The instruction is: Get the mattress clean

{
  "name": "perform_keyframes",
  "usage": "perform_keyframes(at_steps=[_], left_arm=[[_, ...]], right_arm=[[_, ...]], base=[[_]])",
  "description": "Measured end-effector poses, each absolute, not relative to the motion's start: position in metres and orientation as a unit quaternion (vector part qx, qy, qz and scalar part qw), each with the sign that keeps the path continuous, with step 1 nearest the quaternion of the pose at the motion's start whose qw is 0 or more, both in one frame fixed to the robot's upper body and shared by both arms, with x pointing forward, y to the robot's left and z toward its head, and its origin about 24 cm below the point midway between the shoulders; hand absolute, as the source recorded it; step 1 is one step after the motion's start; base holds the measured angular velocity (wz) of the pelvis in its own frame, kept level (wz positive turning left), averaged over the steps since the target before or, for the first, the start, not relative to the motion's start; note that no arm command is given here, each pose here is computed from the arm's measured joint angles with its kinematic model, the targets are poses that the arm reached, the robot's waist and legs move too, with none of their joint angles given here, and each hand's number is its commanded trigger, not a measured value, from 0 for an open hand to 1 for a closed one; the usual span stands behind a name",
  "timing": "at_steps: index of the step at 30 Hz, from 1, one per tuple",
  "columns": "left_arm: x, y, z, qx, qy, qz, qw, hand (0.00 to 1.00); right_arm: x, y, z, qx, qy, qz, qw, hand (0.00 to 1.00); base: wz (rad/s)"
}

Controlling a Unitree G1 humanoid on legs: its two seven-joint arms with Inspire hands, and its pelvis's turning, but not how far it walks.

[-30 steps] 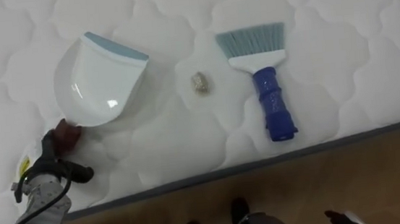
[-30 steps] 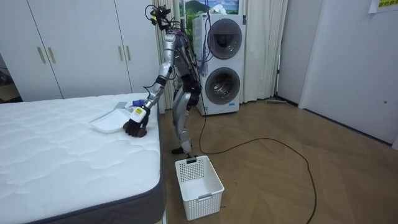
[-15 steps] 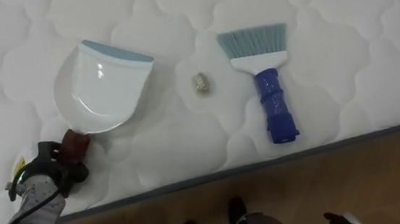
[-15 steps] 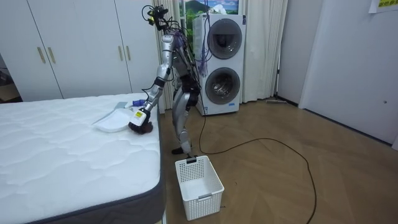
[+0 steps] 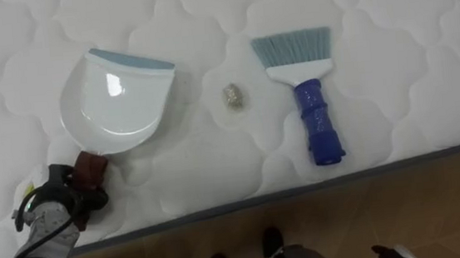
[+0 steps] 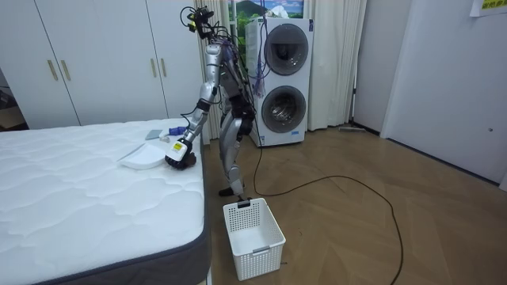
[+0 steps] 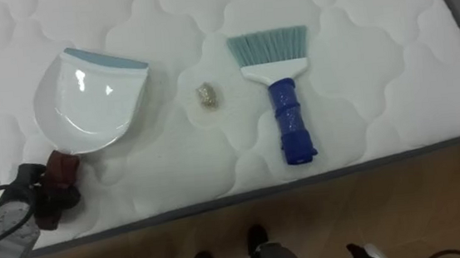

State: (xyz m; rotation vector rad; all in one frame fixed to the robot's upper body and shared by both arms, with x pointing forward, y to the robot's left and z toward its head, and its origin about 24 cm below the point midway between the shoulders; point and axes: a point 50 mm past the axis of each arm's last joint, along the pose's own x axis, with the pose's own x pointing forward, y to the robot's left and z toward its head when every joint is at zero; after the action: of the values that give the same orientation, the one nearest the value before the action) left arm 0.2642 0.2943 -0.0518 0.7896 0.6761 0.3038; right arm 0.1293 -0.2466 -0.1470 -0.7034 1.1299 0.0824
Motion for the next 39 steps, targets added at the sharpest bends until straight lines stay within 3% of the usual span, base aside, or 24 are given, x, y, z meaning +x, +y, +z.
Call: perform_keyframes(at_steps=[22,39], left_arm=[[0.249,0.280,-0.061,0.607,0.223,0.083,0.758,1.00],[0.239,0.269,-0.067,0.671,0.159,-0.005,0.724,1.00]], right_arm=[[0.142,-0.268,-0.135,-0.133,0.484,-0.163,0.849,0.00],[0.178,-0.281,-0.114,-0.110,0.411,-0.194,0.884,0.00]], base=[[0.00],[-0.01]])
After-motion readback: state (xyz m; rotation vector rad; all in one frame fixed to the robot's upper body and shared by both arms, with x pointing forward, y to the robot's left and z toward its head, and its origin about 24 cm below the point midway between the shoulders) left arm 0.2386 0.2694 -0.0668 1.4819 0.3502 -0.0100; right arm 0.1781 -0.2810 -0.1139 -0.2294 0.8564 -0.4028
